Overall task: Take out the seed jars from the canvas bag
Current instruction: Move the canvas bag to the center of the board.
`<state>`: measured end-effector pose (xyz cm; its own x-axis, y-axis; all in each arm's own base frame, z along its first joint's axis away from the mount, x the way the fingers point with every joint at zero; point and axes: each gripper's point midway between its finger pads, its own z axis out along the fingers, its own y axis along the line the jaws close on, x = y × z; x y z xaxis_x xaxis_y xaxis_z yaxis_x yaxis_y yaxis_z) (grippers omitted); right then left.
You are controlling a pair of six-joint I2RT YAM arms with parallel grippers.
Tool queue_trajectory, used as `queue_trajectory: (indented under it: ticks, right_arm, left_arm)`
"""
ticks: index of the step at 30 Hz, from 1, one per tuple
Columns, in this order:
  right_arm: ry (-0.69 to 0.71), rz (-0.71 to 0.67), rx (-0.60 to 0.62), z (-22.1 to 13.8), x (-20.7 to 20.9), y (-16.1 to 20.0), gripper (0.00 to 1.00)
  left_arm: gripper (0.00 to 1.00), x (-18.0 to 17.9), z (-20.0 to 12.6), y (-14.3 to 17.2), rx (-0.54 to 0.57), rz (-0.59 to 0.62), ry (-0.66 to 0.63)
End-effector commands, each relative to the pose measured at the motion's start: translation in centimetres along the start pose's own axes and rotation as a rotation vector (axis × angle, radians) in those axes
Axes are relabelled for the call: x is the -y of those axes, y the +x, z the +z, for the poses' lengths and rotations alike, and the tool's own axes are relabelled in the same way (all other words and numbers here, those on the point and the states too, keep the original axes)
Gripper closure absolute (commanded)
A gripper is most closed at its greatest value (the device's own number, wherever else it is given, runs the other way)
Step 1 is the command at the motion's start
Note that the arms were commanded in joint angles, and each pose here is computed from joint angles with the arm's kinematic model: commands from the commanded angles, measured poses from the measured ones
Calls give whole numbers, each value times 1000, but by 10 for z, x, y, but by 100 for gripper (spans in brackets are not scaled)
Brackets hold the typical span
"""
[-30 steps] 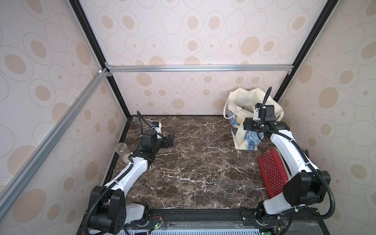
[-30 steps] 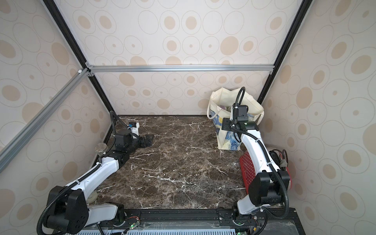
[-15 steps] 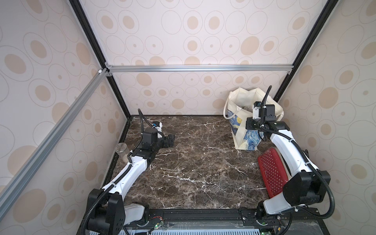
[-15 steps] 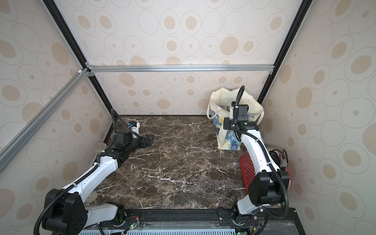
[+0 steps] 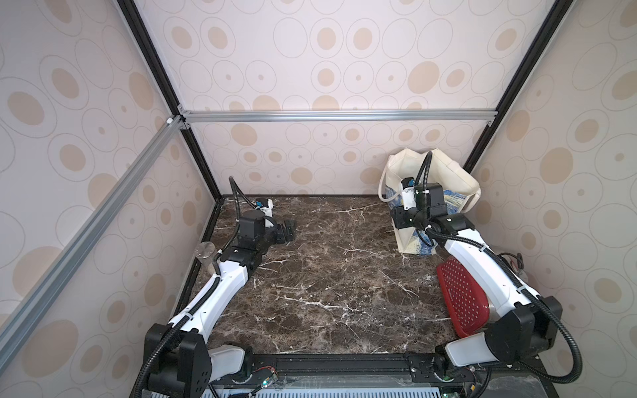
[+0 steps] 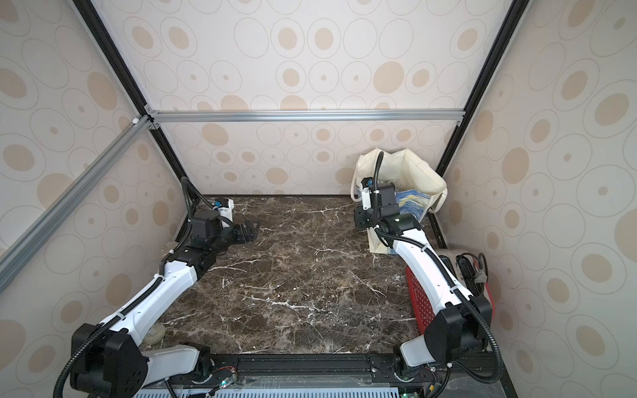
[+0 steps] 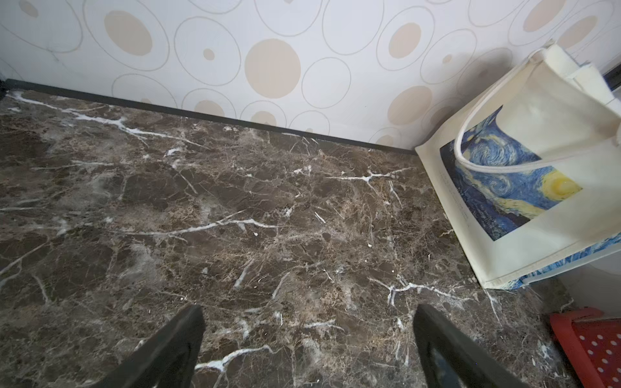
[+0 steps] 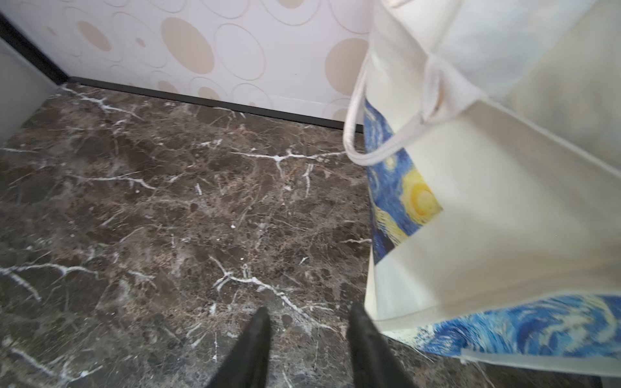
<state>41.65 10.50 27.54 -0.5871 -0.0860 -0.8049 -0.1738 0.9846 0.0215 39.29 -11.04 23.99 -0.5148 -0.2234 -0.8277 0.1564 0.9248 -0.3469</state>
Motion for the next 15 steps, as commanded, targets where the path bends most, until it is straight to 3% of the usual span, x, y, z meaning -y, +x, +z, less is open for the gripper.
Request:
queue_trajectory:
  ticks: [1,4,8,15]
  right_arm:
    - [159,106,52,-24,41,-6,40]
    - [164,169,51,-31,56,-3,35]
    - [197,237,26,-31,84,3,21]
    - [113,214,20,3,87,-14,26]
  left_arm:
    - [2,15,-11,-18,31,-11,44]
    - [2,16,-12,-15,28,-10,52]
    - [2,16,-12,-10,20,-14,60]
    - [2,17,-8,-9,14,-3,68]
